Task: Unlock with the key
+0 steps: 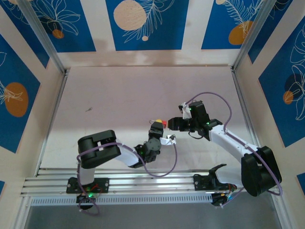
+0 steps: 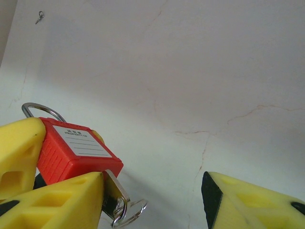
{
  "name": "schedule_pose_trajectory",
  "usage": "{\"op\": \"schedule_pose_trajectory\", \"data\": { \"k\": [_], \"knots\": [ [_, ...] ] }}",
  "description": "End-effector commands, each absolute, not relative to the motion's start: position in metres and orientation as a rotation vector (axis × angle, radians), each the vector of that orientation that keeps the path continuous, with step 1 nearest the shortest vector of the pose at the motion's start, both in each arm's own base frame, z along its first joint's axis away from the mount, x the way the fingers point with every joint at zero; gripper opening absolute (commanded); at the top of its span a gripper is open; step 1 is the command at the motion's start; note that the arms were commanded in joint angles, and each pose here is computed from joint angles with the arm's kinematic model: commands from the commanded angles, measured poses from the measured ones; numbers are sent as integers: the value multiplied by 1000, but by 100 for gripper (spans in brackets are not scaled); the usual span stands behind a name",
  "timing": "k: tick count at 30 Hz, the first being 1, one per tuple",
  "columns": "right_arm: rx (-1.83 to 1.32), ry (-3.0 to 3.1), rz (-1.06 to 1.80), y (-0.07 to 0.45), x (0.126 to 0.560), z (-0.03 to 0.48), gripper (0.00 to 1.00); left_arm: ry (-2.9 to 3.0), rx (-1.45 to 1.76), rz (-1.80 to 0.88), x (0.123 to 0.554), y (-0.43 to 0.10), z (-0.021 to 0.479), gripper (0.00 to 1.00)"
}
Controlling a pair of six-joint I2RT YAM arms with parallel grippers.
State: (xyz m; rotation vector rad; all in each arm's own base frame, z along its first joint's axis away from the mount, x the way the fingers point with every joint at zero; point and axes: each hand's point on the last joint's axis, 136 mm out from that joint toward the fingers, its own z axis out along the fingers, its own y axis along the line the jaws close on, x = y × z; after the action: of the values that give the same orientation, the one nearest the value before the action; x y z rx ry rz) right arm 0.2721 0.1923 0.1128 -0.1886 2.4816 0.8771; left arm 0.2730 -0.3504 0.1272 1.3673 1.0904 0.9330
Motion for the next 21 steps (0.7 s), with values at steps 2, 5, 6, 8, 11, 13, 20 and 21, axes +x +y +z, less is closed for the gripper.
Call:
{"op": "schedule_pose_trajectory", "data": {
  "k": [2, 5, 6, 8, 11, 13, 20, 21],
  "knots": [
    [-158, 2485, 927, 193, 277, 116, 57, 1084, 1249, 878, 270, -354, 148, 2],
    [-131, 2481, 952, 191, 280, 118, 57, 1078, 1244, 879, 270, -354, 148, 2],
    [-123, 2483, 962, 191, 281, 118, 57, 1076, 1244, 881, 270, -354, 147, 1],
    [-115, 2478, 988, 191, 282, 119, 57, 1072, 1240, 882, 271, -354, 148, 1],
    [-107, 2469, 1019, 192, 282, 122, 57, 1069, 1238, 880, 271, -355, 149, 1],
    [-106, 2467, 1026, 192, 282, 122, 57, 1070, 1234, 879, 271, -355, 150, 1],
    [-100, 2453, 1037, 191, 283, 126, 58, 1063, 1227, 882, 271, -356, 153, 1],
    [-104, 2452, 1037, 191, 283, 127, 58, 1064, 1226, 884, 271, -355, 153, 1]
  ]
}}
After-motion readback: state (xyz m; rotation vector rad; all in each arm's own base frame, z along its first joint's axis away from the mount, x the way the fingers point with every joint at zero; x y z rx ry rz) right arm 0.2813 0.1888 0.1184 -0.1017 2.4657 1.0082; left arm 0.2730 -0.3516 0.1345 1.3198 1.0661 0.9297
